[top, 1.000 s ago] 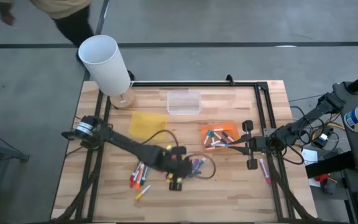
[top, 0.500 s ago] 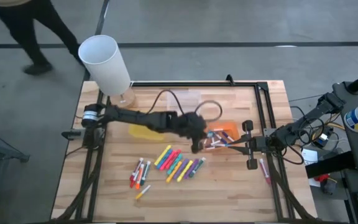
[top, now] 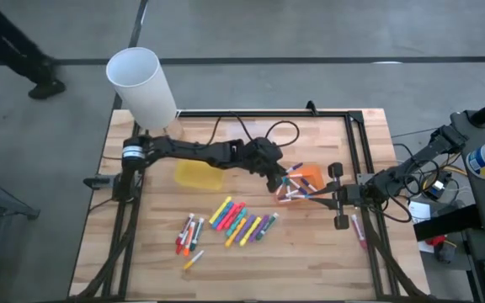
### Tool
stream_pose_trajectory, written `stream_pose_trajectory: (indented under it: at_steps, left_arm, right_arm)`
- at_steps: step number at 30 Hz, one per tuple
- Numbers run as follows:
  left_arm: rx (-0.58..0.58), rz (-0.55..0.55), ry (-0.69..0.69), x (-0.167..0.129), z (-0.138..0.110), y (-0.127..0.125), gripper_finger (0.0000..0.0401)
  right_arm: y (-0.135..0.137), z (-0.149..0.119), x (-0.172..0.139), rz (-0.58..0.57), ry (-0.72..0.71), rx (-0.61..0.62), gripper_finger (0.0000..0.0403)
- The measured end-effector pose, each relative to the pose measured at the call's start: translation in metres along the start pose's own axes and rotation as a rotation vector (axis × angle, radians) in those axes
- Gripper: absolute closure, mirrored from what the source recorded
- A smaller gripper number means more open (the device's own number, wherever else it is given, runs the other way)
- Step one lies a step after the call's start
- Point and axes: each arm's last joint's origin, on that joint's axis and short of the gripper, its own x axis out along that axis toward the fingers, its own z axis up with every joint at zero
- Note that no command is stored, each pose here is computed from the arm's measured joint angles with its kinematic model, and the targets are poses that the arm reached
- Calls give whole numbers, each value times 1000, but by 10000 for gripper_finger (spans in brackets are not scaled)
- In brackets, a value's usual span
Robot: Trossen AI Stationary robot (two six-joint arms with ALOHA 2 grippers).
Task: Pick & Place Markers
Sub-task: Put the small violet highlighter pen into the orange bin
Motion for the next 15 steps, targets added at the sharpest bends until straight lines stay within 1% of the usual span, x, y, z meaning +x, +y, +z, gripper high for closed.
stream_pose_trajectory:
  at_steps: [4,6,13,15]
  left_arm:
    - [-8,5,27,8,-7,3,373]
    - [-11,-11,45,12,-10,5,373]
    - [-17,-23,48,12,-11,2,372]
    - [-21,-36,55,12,-12,2,365]
  right_arm:
    - [0,0,0,0,0,0,360]
    - [0,0,0,0,0,0,360]
    - [0,0,0,0,0,0,360]
    - [0,0,0,0,0,0,360]
